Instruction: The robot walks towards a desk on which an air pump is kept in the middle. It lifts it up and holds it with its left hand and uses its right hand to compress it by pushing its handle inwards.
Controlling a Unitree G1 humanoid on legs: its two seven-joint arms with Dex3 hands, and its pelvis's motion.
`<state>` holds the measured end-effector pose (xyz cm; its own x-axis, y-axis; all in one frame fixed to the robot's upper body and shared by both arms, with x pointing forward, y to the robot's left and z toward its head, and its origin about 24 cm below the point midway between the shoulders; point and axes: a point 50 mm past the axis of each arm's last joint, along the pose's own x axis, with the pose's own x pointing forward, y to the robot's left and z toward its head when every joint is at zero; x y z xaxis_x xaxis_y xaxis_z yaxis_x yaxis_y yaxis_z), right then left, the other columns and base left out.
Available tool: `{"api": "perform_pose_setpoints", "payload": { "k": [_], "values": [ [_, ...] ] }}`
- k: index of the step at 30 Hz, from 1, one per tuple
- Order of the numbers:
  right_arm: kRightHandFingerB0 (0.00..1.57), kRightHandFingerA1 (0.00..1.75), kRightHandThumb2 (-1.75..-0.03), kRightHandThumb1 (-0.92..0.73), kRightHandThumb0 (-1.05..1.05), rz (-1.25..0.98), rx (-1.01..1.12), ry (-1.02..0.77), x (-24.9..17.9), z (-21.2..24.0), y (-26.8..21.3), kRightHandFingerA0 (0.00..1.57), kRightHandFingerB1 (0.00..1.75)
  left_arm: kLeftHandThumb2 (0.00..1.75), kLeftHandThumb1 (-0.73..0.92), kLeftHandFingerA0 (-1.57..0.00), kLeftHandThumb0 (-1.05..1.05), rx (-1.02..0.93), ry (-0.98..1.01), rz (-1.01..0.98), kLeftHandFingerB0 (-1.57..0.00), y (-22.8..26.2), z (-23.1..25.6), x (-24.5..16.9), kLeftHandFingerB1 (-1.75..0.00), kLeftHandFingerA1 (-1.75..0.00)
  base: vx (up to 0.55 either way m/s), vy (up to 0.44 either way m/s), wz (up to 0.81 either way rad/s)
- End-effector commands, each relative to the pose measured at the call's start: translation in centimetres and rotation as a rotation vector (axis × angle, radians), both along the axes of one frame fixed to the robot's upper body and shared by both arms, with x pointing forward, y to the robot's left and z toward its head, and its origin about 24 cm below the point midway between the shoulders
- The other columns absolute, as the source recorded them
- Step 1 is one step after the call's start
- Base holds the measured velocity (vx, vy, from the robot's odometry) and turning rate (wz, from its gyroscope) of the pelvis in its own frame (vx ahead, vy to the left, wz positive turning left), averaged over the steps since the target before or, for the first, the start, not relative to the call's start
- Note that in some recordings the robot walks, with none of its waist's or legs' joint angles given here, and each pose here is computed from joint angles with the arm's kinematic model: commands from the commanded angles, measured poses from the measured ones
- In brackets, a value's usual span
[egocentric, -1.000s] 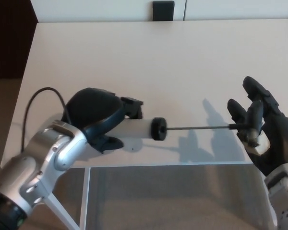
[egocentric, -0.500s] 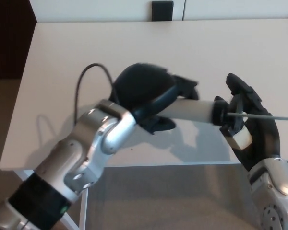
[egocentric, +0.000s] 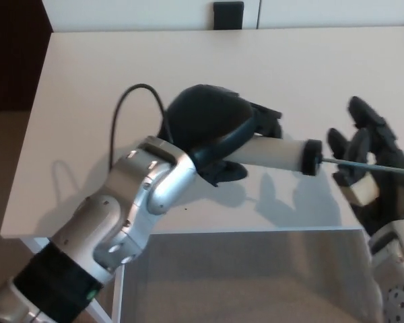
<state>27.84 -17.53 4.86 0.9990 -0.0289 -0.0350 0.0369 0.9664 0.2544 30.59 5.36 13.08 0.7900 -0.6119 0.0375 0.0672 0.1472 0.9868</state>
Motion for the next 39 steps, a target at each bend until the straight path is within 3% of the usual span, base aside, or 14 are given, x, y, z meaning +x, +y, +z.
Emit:
{"api": "perform_pose_setpoints", "payload": {
  "k": [1, 4, 5, 6, 8, 9, 13, 14, 17, 18, 22, 23, 25, 39],
  "values": [
    [0.08, 0.35, -1.09, -0.80, -0.75, -0.057, -0.026, 0.007, -0.1, -0.3, -2.6, 0.05, 0.28, 0.86, 0.59, -1.02, -0.36, 0.016, -0.019, 0.026, -0.66, 1.8, 0.8, 0.6, -1.14, -1.37, 0.00, 0.000, 0.00],
    [0.10, 0.36, -1.10, -0.80, -0.75, -0.064, -0.042, 0.020, -0.4, -0.8, -3.0, 0.03, 0.29, 0.88, 0.63, -1.01, -0.42, 0.011, -0.017, 0.028, -0.64, 1.9, 1.0, 0.6, -1.15, -1.39, 0.00, 0.000, 0.00],
    [0.11, 0.35, -1.10, -0.81, -0.79, -0.065, -0.048, 0.027, -0.5, -1.1, -3.2, 0.04, 0.27, 0.60, 0.81, -0.69, -0.31, 0.007, -0.012, 0.032, -0.60, 2.0, 1.1, 0.6, -1.24, -1.74, 0.00, 0.000, 0.00],
    [0.11, 0.35, -1.10, -0.81, -0.79, -0.066, -0.051, 0.032, -0.6, -1.3, -3.4, 0.04, 0.27, 0.60, 0.81, -0.69, -0.31, 0.004, -0.009, 0.035, -0.60, 2.0, 1.2, 0.6, -1.24, -1.74, 0.00, 0.000, 0.00],
    [0.13, 0.38, -1.10, -0.81, -0.78, -0.072, -0.060, 0.040, -0.8, -1.6, -3.7, 0.00, 0.29, 0.60, 0.79, -0.70, -0.28, 0.004, -0.011, 0.043, -0.66, 2.0, 1.5, 0.7, -1.02, -1.71, 0.00, 0.000, 0.00],
    [0.13, 0.37, -1.12, -0.82, -0.80, -0.072, -0.065, 0.043, -0.9, -1.7, -3.9, 0.00, 0.27, 0.62, 0.74, -0.75, -0.30, -0.005, -0.017, 0.046, -0.78, 2.1, 1.8, 0.7, -0.58, -1.67, 0.00, 0.000, 0.00],
    [0.14, 0.36, -1.12, -0.82, -0.81, -0.074, -0.077, 0.050, -1.0, -2.0, -4.3, 0.00, 0.27, 0.63, 0.72, -0.79, -0.28, -0.037, -0.041, 0.045, -0.79, 2.3, 2.7, 0.8, -0.55, -1.65, 0.00, 0.000, 0.00],
    [0.11, 0.33, -1.12, -0.82, -0.80, -0.078, -0.074, 0.051, -1.0, -2.0, -4.6, 0.00, 0.25, 0.83, 0.58, -1.03, -0.30, -0.048, -0.060, 0.055, -0.65, 2.6, 3.4, 0.9, -1.13, -1.40, 0.00, 0.000, 0.00],
    [0.10, 0.38, -1.11, -0.80, -0.79, -0.088, -0.074, 0.048, -1.0, -1.9, -5.2, 0.04, 0.27, 0.77, 0.59, -1.01, -0.28, -0.074, -0.088, 0.079, -0.68, 3.1, 4.8, 1.0, -1.22, -1.44, 0.00, 0.000, 0.00],
    [0.10, 0.40, -1.11, -0.79, -0.80, -0.092, -0.075, 0.047, -1.0, -1.9, -5.3, 0.07, 0.27, 0.52, 0.70, -0.70, -0.11, -0.088, -0.093, 0.083, -0.53, 3.4, 5.1, 1.0, -1.50, -1.75, 0.00, 0.000, 0.00],
    [0.10, 0.39, -1.12, -0.79, -0.80, -0.097, -0.074, 0.044, -0.9, -1.8, -5.6, 0.04, 0.27, 0.51, 0.72, -0.73, -0.07, -0.103, -0.114, 0.089, -0.60, 4.1, 5.7, 1.0, -1.46, -1.75, 0.00, 0.000, 0.00],
    [0.11, 0.33, -1.13, -0.82, -0.82, -0.096, -0.068, 0.044, -0.9, -1.8, -5.7, 0.01, 0.24, 0.57, 0.74, -0.71, -0.12, -0.097, -0.116, 0.098, -0.67, 4.5, 5.8, 0.9, -1.23, -1.73, 0.00, 0.000, 0.00],
    [0.13, 0.32, -1.13, -0.80, -0.81, -0.099, -0.044, 0.039, -0.8, -1.7, -5.9, 0.00, 0.24, 0.58, 0.79, -0.78, -0.11, -0.078, -0.112, 0.116, -0.62, 5.3, 5.6, 0.9, -1.43, -1.74, 0.00, 0.000, 0.00],
    [0.06, 0.28, -1.14, -0.82, -0.84, -0.175, 0.112, -0.076, -0.8, 1.1, -8.8, 0.06, 0.19, 0.60, 0.75, -0.82, -0.12, 0.042, -0.048, 0.178, -0.67, 9.2, 3.1, 0.8, -1.33, -1.66, 0.00, 0.000, 0.00]
  ]
}}
